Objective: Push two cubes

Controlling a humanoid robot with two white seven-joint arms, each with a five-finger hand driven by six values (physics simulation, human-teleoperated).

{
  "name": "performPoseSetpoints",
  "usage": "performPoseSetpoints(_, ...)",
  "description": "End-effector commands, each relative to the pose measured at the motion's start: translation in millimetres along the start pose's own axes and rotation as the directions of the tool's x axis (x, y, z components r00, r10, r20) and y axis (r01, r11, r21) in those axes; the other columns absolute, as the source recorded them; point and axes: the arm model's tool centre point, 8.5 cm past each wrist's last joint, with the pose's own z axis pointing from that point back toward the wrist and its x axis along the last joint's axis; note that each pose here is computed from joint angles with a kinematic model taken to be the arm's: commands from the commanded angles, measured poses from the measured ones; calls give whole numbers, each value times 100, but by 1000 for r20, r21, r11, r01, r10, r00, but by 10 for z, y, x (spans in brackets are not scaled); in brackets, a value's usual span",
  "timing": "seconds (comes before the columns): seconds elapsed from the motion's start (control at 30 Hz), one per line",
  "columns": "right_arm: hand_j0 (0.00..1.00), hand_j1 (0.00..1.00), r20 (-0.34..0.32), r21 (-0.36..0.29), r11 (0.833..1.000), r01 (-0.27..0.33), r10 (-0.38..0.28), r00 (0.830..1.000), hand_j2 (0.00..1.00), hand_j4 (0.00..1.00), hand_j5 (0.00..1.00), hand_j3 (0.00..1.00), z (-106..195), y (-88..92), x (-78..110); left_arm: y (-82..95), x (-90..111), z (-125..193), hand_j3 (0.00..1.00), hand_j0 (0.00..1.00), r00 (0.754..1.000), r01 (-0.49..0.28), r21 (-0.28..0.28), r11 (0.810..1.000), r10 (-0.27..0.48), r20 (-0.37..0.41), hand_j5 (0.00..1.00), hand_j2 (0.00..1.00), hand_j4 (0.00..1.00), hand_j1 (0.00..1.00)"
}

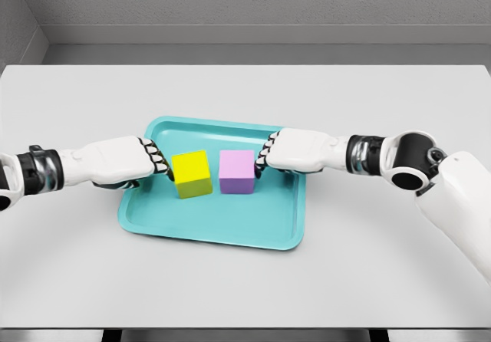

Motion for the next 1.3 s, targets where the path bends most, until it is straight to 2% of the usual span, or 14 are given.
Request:
performPoseSetpoints(0.0,59,59,-10,7,1000,20,-20,1000,59,59,59,59,-2,44,-44,22,13,-15,73,73,1000,2,7,1000,-2,3,73,73,73,73)
performPoseSetpoints(0.07,59,59,0,26,1000,15,-15,1000,59,59,59,59,-96,64,-32,33,12,-30,73,73,1000,0,12,1000,0,3,73,73,73,73)
performPoseSetpoints(0.3,59,59,8,24,1000,18,-19,1000,59,59,59,59,-158,55,-8,-4,-19,-16,72,72,1000,-9,3,1000,9,-5,72,72,72,72)
performPoseSetpoints(0.4,59,59,3,19,1000,8,-8,1000,59,59,59,59,-162,-4,-39,-37,-68,11,65,65,1000,-18,-7,1000,18,-19,65,65,65,65)
performPoseSetpoints(0.57,59,59,3,10,1000,9,-9,1000,59,59,59,59,-211,-58,-61,-100,-152,62,65,65,998,-35,-31,999,33,-44,65,65,65,65)
performPoseSetpoints(1.0,59,59,-5,16,1000,9,-9,1000,59,59,59,59,-225,-60,-92,5,-243,148,66,66,997,-25,-4,1000,25,-73,66,66,66,66)
performPoseSetpoints(1.1,60,60,-43,23,1000,-5,6,999,60,60,60,60,11,-77,-226,1,-312,271,69,69,995,-20,-24,1000,17,-95,69,69,69,69)
performPoseSetpoints(1.17,61,61,-49,-13,997,-75,74,996,61,61,61,61,411,-312,-201,47,-392,399,81,81,992,-10,-17,1000,8,-126,81,81,81,81)
performPoseSetpoints(1.2,63,63,-99,-73,989,-131,123,987,63,63,63,63,805,-595,-245,71,-468,549,96,96,987,1,-25,1000,-5,-160,96,96,96,96)
performPoseSetpoints(1.23,67,67,-160,-124,978,-167,147,976,67,67,67,67,1162,-802,-307,83,-481,573,100,100,986,3,-23,1000,-7,-164,100,100,100,100)
performPoseSetpoints(1.27,81,81,-193,-189,970,-155,118,974,81,81,81,81,1502,-916,-345,70,-481,581,100,100,987,-3,-24,1000,0,-163,100,100,100,100)
